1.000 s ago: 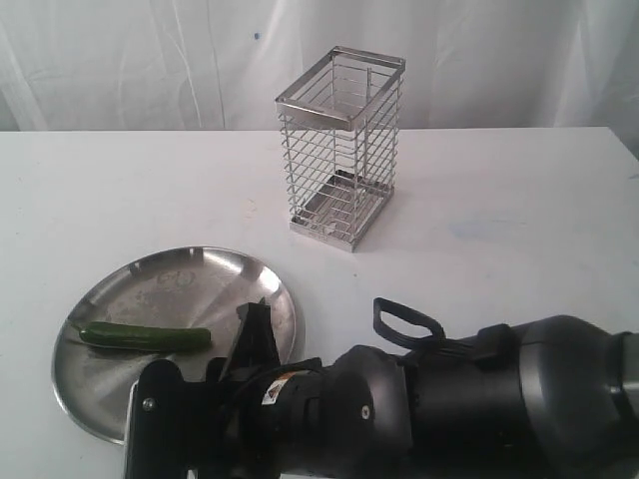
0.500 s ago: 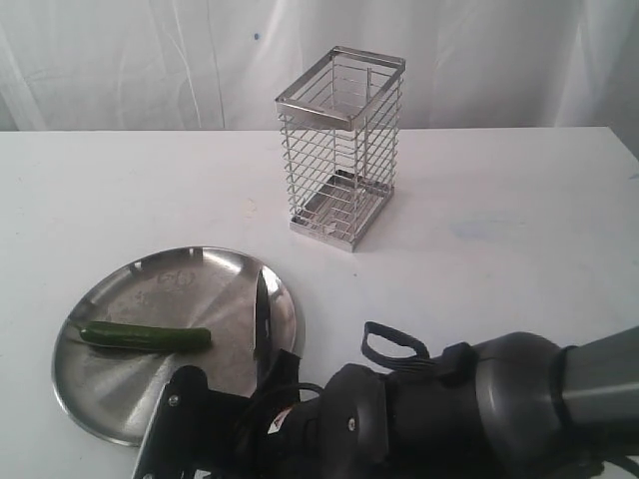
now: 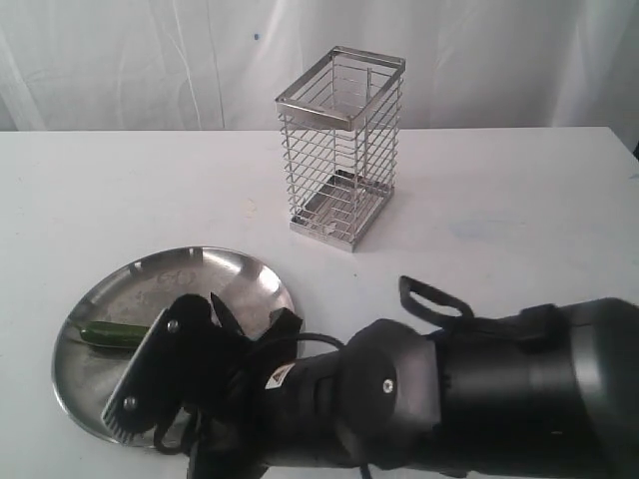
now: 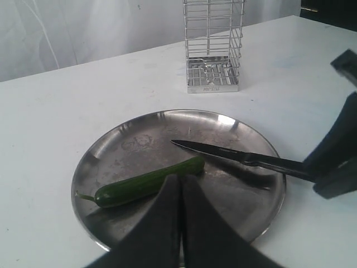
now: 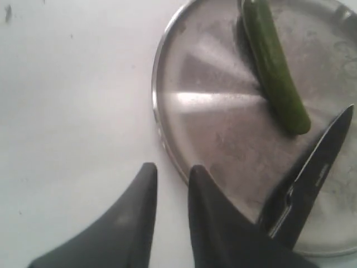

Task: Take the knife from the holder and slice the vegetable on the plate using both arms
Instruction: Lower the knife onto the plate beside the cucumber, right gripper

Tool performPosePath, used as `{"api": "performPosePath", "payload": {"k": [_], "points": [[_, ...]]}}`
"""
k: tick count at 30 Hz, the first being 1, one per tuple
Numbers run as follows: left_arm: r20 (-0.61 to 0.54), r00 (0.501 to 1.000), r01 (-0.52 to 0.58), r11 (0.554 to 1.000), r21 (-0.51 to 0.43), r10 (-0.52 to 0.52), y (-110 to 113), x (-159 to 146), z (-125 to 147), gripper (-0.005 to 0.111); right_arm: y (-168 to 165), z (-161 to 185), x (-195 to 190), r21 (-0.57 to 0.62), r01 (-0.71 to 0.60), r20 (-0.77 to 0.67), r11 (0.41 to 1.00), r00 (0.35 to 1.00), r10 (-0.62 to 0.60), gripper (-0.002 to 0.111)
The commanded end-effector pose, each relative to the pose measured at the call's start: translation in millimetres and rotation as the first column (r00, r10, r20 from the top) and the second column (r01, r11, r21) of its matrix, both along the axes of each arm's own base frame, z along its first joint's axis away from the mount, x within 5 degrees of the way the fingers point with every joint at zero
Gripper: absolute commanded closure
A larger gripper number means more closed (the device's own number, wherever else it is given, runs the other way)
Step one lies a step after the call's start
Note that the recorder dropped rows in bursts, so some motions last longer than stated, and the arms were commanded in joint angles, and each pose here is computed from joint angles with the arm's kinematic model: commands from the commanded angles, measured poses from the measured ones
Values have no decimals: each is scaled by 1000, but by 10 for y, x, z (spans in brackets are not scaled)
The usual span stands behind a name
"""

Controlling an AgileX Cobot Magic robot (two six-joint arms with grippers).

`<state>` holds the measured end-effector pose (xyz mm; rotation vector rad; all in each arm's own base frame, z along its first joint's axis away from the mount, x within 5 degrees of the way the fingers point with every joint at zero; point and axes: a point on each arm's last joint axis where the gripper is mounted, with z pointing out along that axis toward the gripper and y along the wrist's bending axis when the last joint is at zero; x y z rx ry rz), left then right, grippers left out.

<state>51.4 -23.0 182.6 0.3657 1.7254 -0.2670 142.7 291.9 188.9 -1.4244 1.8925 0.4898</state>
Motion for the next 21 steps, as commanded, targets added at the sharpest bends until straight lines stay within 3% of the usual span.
{"api": "performPosePath", "payload": {"k": [1, 5, 10, 15, 21], "points": [[4, 1000, -6, 1000, -8, 6, 3, -1, -2, 107, -88, 316, 13, 150, 164, -118, 975, 982, -147, 88], [4, 1000, -6, 1000, -8, 6, 3, -1, -2, 107, -230, 458, 107, 202, 307, -289, 930, 926, -243, 85], [4, 1000, -6, 1000, -8, 6, 3, -1, -2, 107, -569, 425, 392, 119, 368, -480, 922, 834, -271, 74], [4, 1000, -6, 1000, -8, 6, 3, -1, -2, 107, -855, 404, 610, 78, 419, -556, 905, 771, -309, 62], [4, 1000, -6, 1000, -8, 6, 3, -1, -2, 107, -1067, 294, 777, 28, 440, -610, 897, 719, -334, 61]]}}
